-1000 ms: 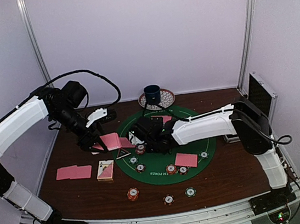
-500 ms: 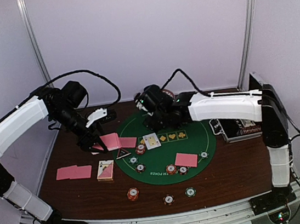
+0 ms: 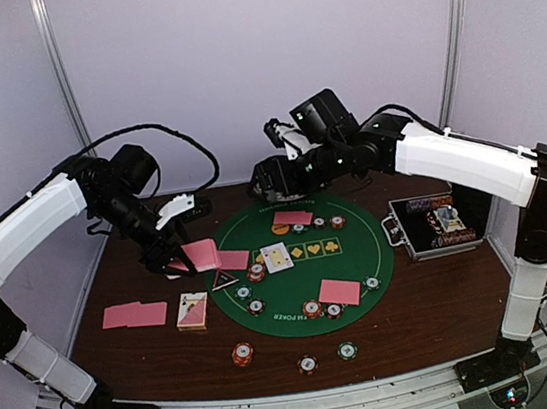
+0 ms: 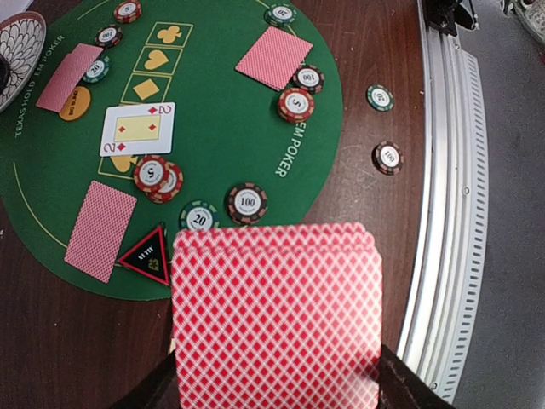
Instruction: Distribute texas hold em gaming equipment
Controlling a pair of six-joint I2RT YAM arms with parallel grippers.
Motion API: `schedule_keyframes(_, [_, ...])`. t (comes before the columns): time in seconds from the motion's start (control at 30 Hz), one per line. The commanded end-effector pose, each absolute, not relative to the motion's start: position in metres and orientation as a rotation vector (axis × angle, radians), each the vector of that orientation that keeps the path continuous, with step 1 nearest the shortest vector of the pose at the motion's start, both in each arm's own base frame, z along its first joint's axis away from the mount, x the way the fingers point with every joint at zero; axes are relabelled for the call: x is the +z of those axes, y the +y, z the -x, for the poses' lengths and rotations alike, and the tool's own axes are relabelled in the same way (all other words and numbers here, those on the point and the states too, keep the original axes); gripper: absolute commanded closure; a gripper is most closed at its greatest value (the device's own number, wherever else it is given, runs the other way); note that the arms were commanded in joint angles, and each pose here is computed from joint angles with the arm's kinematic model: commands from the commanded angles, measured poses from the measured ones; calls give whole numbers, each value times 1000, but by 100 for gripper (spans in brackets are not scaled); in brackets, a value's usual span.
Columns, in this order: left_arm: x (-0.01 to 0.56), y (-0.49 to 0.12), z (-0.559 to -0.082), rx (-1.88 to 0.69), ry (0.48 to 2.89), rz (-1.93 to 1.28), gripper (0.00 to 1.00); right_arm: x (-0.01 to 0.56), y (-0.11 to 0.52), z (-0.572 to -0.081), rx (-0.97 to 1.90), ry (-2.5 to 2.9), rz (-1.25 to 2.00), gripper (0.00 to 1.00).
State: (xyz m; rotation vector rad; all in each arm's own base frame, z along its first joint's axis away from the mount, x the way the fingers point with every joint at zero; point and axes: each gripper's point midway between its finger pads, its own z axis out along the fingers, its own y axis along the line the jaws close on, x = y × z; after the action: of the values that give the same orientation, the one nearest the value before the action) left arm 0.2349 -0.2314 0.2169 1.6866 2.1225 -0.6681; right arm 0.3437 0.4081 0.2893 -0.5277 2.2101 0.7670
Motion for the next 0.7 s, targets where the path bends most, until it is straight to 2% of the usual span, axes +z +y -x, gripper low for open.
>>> schedule_keyframes(0.0, [230, -236, -243, -672, 2078, -1662, 100, 279, 447, -299, 1280, 2362, 470, 0])
schedule_keyframes(0.1, [230, -236, -244, -676, 2080, -1660, 100, 276, 460, -289, 1458, 2388, 427, 1])
schedule_keyframes(0.27, [230, -237, -245, -678, 2079, -1657, 100, 277, 473, -281, 1594, 2386, 427, 1])
schedule_keyframes(0.67, [232, -240, -247, -692, 2070, -1655, 100, 254, 513, -258, 1772, 2461, 502, 3])
